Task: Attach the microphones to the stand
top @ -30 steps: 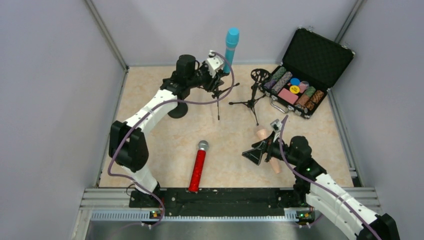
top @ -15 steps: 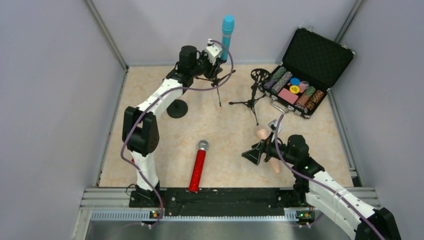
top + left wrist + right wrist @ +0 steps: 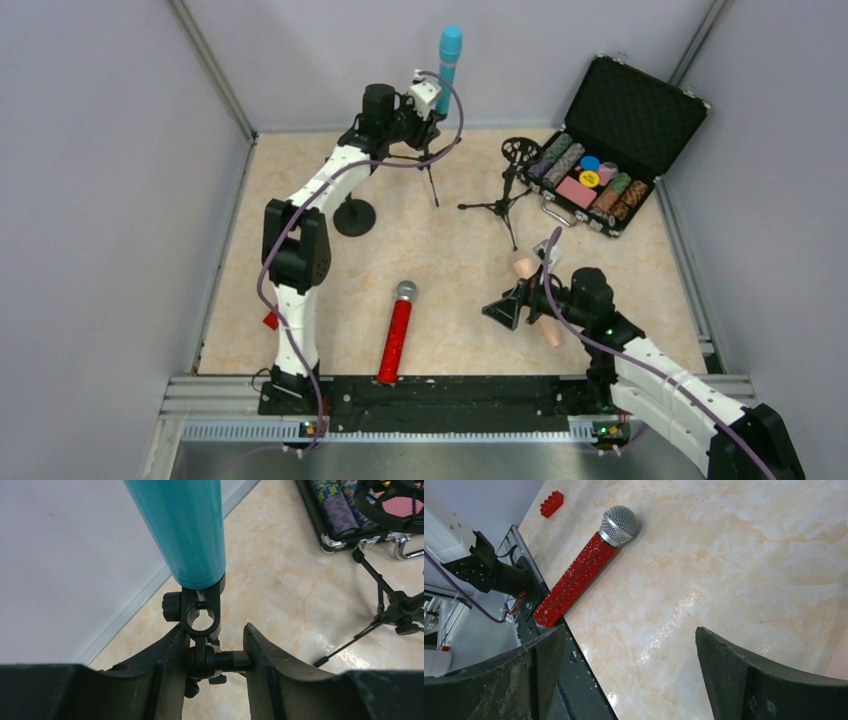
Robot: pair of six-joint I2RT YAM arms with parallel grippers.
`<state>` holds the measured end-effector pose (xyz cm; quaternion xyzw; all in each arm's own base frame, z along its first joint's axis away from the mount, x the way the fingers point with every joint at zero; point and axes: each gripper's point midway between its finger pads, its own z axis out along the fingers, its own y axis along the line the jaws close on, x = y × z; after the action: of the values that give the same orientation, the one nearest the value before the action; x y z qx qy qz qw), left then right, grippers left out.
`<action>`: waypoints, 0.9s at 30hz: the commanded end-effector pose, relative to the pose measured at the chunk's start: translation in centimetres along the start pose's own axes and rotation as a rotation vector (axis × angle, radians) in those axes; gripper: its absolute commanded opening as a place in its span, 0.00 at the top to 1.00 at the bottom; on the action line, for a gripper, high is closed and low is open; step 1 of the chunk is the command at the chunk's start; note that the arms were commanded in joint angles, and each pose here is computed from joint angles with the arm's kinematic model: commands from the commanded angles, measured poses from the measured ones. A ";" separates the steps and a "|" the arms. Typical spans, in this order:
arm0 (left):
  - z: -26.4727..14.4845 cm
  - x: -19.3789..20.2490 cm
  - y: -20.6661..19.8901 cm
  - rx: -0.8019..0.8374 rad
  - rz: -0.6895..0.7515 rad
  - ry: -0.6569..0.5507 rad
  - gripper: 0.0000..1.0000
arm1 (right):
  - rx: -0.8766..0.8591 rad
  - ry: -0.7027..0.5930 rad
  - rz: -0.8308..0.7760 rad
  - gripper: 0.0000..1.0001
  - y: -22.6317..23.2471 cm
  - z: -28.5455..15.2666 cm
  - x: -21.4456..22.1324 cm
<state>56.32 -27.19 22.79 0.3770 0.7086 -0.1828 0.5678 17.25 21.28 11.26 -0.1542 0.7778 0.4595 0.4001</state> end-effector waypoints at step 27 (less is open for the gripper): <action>-0.5 -5.0 4.0 -0.107 0.061 -0.115 0.17 | -0.032 -0.057 -0.083 0.02 1.1 0.4 -3.2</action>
<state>59.56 -26.33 21.45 0.3651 0.7220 -0.1597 0.5656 17.54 21.41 11.10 -0.1637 0.7801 0.4537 0.3985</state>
